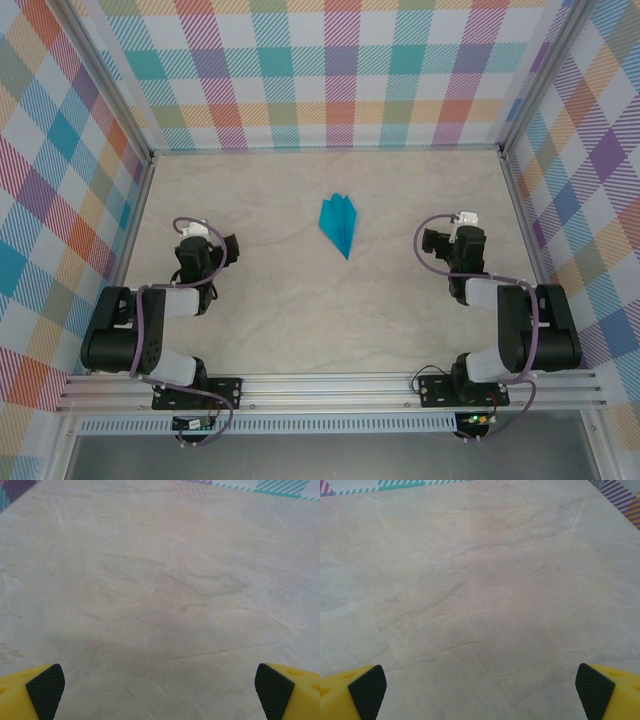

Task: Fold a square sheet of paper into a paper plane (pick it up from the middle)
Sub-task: Reset both arms

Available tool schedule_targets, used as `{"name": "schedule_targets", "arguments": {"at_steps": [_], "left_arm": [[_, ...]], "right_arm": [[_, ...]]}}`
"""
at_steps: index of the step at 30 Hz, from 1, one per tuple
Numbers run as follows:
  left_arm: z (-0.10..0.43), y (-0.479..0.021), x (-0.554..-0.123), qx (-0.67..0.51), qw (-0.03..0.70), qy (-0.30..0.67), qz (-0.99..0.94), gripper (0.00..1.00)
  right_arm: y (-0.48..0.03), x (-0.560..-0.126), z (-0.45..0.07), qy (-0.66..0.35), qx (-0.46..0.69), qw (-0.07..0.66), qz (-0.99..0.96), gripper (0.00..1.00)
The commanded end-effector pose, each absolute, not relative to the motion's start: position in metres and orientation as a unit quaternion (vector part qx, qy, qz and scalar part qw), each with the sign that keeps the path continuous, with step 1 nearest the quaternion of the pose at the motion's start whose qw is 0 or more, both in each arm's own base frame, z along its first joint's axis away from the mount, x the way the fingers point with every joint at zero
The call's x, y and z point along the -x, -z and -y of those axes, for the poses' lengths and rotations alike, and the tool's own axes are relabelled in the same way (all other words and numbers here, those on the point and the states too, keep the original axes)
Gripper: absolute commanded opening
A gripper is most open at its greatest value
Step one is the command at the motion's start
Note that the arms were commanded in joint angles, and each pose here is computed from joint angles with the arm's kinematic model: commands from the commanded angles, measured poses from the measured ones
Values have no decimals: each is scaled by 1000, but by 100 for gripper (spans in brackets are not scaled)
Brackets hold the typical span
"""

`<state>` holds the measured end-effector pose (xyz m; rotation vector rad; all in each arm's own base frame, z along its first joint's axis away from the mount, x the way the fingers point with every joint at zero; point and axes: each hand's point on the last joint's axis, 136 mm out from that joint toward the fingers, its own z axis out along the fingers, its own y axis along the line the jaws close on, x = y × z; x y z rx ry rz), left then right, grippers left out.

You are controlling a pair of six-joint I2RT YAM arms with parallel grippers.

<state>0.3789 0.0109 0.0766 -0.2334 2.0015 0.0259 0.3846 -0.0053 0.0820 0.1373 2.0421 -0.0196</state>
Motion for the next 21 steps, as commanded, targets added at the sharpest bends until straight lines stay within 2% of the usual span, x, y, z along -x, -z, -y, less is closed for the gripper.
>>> {"name": "schedule_targets", "arguments": {"at_steps": [1,11,21], "left_arm": [[-3,-85,-390,75,564,13,-822,100],[-3,-81,-395,75,551,-25,-831,100],[4,-80,-397,57,547,-17,-835,100]], "right_arm": [[-93,-397,-11,-29,-20,558,-829,100],[-91,-397,-14,-33,-12,558,-829,100],[-91,-397,-14,-34,-12,558,-829,100]]}}
